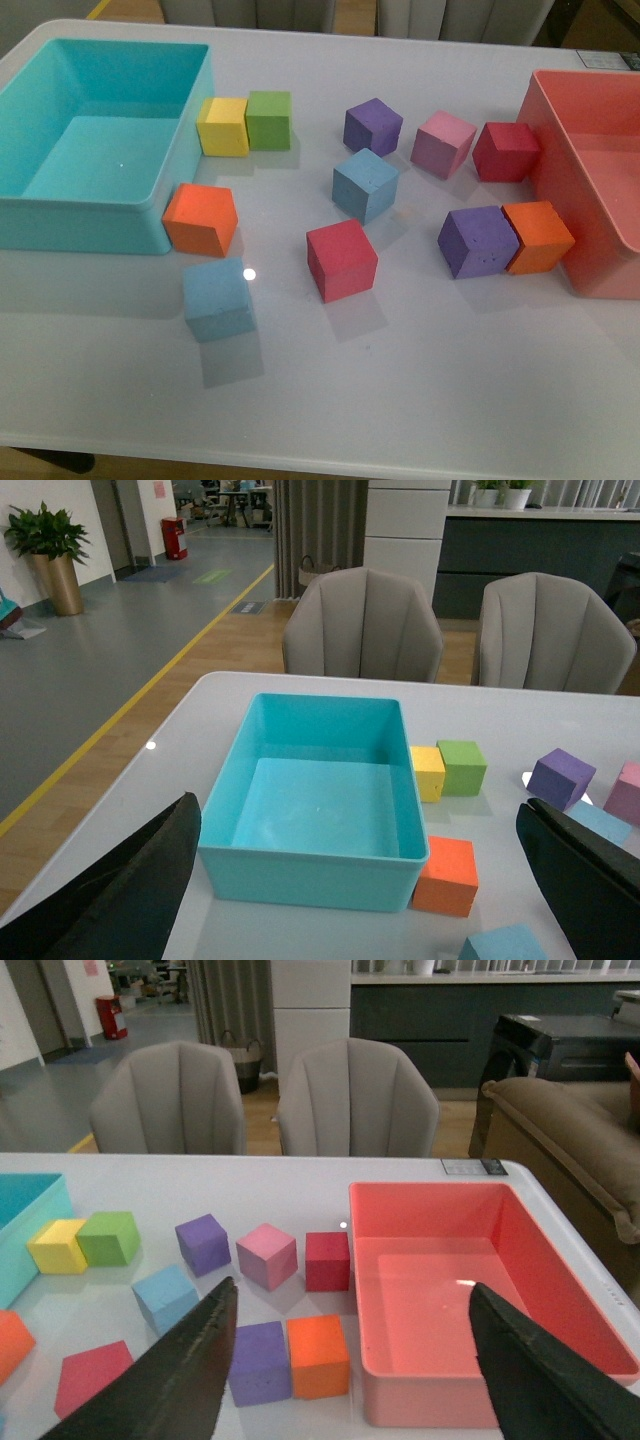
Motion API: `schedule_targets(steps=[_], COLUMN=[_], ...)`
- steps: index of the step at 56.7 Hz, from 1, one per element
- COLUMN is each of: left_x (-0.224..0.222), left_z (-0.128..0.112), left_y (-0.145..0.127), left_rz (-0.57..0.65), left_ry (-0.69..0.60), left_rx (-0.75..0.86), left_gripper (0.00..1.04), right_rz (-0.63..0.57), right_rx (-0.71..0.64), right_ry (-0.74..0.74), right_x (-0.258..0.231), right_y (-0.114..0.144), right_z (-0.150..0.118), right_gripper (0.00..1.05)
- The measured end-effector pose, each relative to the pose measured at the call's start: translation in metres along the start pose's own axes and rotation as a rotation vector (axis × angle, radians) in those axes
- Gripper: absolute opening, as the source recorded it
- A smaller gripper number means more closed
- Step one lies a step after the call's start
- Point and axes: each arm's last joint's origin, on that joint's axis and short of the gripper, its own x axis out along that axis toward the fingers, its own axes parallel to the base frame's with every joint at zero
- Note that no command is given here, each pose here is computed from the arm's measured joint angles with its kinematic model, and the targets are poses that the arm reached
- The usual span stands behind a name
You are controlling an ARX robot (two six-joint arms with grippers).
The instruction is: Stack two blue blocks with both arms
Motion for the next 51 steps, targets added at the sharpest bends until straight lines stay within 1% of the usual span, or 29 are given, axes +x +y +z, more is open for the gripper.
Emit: schedule_targets(steps=[5, 7, 10, 11, 12, 15, 19, 27, 35, 40, 51], left_x=[0.0, 0.0, 0.001, 0.002, 0.005, 0.012, 0.024, 0.049, 0.079, 0.1, 0.129], left_z=[0.0, 0.0, -0.001, -0.001, 0.0, -0.002, -0.004, -0.01, -0.02, -0.03, -0.059], left_y=[0.0, 0.0, -0.001, -0.002, -0.003, -0.008, -0.015, -0.03, -0.045, -0.055, -0.074], left_rz=[0.0, 0.005, 0.018, 0.019, 0.021, -0.004, -0.041, -0.102, -0.138, -0.145, -0.14], left_ry=[0.0, 0.018, 0.233, 0.27, 0.366, 0.449, 0.485, 0.5, 0.531, 0.569, 0.668], left_rx=[0.0, -0.003, -0.026, -0.025, -0.024, -0.023, -0.015, -0.029, -0.084, -0.135, -0.145], left_gripper=[0.96, 0.96, 0.96, 0.96, 0.96, 0.96, 0.96, 0.96, 0.96, 0.96, 0.96], right_rz=[0.0, 0.0, 0.0, 0.0, 0.0, 0.0, 0.0, 0.0, 0.0, 0.0, 0.0], right_rx=[0.0, 0.002, 0.002, 0.002, 0.002, 0.003, 0.003, 0.003, 0.003, 0.003, 0.003], right_ry=[0.0, 0.0, 0.0, 0.0, -0.001, -0.001, -0.001, -0.001, -0.001, -0.001, -0.001], right_x=[0.0, 0.0, 0.0, 0.0, 0.0, 0.0, 0.0, 0.0, 0.0, 0.0, 0.0], right_y=[0.0, 0.0, 0.0, 0.0, 0.0, 0.0, 0.0, 0.0, 0.0, 0.0, 0.0], right_z=[0.0, 0.0, 0.0, 0.0, 0.0, 0.0, 0.0, 0.0, 0.0, 0.0, 0.0], right_gripper=[0.96, 0.97, 0.95, 0.95, 0.96, 0.96, 0.96, 0.96, 0.96, 0.96, 0.96])
